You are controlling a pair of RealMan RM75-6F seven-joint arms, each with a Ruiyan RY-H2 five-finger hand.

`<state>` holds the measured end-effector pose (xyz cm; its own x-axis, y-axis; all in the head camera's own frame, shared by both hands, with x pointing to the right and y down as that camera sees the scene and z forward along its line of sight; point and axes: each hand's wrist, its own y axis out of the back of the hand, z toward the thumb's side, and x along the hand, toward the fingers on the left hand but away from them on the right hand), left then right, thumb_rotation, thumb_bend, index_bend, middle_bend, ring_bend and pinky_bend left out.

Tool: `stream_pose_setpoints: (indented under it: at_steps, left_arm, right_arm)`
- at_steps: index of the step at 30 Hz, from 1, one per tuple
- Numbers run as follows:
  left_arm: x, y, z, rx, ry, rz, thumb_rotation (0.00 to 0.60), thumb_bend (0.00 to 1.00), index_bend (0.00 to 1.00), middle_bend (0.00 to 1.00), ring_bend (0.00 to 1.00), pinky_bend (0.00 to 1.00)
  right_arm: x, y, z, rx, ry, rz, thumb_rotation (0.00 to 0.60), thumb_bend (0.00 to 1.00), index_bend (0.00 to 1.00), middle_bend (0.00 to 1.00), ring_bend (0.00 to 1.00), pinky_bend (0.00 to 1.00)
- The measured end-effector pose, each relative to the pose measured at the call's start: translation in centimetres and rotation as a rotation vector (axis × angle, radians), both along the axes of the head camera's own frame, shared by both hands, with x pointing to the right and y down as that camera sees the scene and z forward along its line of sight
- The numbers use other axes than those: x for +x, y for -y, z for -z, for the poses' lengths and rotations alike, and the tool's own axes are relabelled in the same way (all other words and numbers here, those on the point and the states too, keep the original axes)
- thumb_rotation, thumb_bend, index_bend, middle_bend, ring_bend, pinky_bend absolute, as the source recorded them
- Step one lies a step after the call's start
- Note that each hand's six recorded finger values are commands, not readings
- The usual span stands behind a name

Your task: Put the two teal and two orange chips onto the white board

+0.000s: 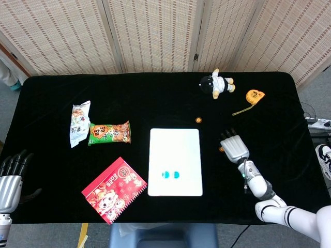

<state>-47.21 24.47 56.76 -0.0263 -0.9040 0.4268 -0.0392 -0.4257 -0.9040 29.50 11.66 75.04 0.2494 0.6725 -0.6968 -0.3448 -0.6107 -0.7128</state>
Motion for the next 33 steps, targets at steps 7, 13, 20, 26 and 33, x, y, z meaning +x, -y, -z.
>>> stream_pose_setpoints:
  at_steps: [7,13,20,26,33]
  left_arm:
    - [-0.03,-0.07,-0.07,-0.002,0.0,0.001,0.6,0.1,0.0,0.0,0.0,0.0]
    - [0.03,-0.08,-0.12,-0.002,0.001,0.0,0.6,0.1,0.0,0.0,0.0,0.0]
    - [0.1,-0.03,-0.05,0.001,0.001,-0.001,0.6,0.1,0.0,0.0,0.0,0.0]
    - [0.15,-0.01,-0.08,0.001,0.001,-0.002,0.6,0.1,0.0,0.0,0.0,0.0]
    - [0.08,-0.01,-0.08,0.002,0.002,-0.001,0.6,0.1,0.0,0.0,0.0,0.0]
  right_arm:
    - [-0.03,0.17,-0.2,-0.001,-0.007,-0.004,0.6,0.29,0.4,0.14,0.06,0.0]
    - [-0.13,0.25,-0.3,-0.002,-0.01,-0.003,0.6,0.29,0.44,0.15,0.06,0.0]
    - [-0.12,0.38,-0.34,0.001,-0.011,-0.007,0.6,0.29,0.46,0.15,0.06,0.0]
    - [-0.11,0.41,-0.39,0.001,-0.009,-0.01,0.6,0.29,0.47,0.16,0.07,0.0]
    - [-0.3,0.48,-0.45,0.002,-0.002,-0.012,0.6,0.29,0.5,0.17,0.07,0.0]
